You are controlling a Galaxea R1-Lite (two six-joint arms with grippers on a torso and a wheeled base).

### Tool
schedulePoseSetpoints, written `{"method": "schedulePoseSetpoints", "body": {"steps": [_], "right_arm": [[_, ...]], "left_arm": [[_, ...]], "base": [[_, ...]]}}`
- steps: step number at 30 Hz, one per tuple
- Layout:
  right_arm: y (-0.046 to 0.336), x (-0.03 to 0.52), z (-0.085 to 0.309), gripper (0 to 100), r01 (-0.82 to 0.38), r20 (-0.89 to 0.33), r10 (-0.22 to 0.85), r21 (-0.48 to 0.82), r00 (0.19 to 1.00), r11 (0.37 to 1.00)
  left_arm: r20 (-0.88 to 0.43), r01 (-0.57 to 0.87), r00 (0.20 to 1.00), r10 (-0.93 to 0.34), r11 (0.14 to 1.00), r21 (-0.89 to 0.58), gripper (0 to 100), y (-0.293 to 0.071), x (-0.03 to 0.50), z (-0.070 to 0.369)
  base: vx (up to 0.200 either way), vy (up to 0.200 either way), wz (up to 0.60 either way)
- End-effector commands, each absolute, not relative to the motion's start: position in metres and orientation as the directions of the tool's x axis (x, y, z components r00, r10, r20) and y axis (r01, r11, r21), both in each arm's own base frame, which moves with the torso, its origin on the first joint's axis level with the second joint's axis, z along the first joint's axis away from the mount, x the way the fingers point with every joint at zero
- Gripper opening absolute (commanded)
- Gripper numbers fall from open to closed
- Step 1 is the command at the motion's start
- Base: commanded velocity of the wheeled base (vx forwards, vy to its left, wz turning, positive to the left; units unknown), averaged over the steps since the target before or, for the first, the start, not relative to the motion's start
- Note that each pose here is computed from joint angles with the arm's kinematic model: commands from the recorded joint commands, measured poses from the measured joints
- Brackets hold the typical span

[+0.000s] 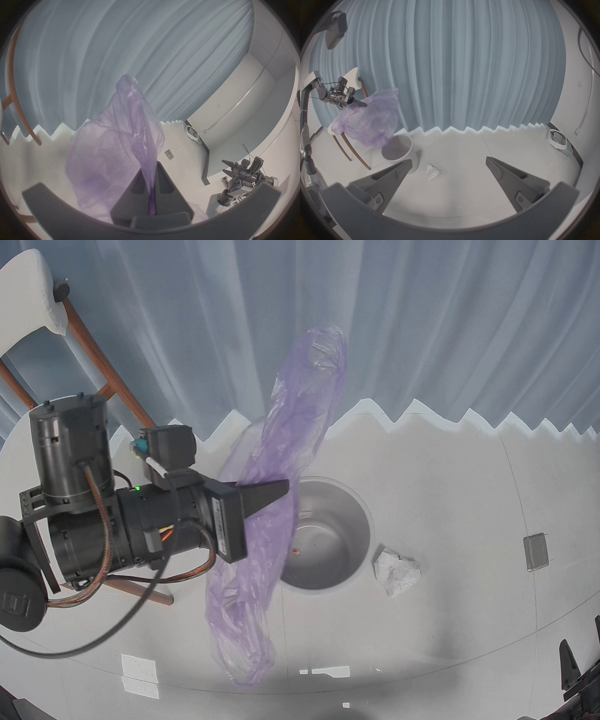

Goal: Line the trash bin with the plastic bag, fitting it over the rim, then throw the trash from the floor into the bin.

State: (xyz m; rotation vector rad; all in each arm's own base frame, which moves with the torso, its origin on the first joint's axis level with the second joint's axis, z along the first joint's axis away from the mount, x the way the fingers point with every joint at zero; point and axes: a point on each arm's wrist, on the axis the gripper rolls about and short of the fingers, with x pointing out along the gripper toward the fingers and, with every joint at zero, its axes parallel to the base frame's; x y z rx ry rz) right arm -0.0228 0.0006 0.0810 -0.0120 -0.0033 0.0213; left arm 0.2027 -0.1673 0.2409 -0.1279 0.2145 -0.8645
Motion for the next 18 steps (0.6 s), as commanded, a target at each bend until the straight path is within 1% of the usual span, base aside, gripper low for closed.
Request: {"method": "schedulePoseSetpoints", "body": {"steps": [1,8,10,16,18], "right_arm": [[0.001,-0.023,0.076,100,-0.021,0.003,0.021,-0.012,1.0,1.0],[0.001,-0.023,0.076,100,-0.021,0.003,0.021,-0.012,1.0,1.0],[0.001,-0.023,0.076,100,-0.021,0.003,0.021,-0.012,1.0,1.0],[0.001,-0.023,0.076,100,-0.02,0.003,0.02,-0.012,1.0,1.0],[0.001,-0.023,0.076,100,-0.02,0.003,0.02,-0.014,1.0,1.0]], "left_arm": [[-0.181,0.73,0.628,-0.757,0.654,-0.199,0,-0.178,0.218,0.225],[-0.237,0.702,0.644,-0.728,0.685,-0.196,0,-0.177,0.23,0.208],[-0.267,0.689,0.659,-0.703,0.707,-0.161,0,-0.171,0.237,0.199],[-0.286,0.654,0.697,-0.657,0.747,-0.122,0,-0.156,0.245,0.194],[-0.286,0.613,0.733,-0.617,0.782,-0.113,0,-0.146,0.249,0.194]], "base": [[0.0,0.0,0.0],[0.0,0.0,0.0],[0.0,0.0,0.0],[0.0,0.0,0.0],[0.0,0.0,0.0]]}}
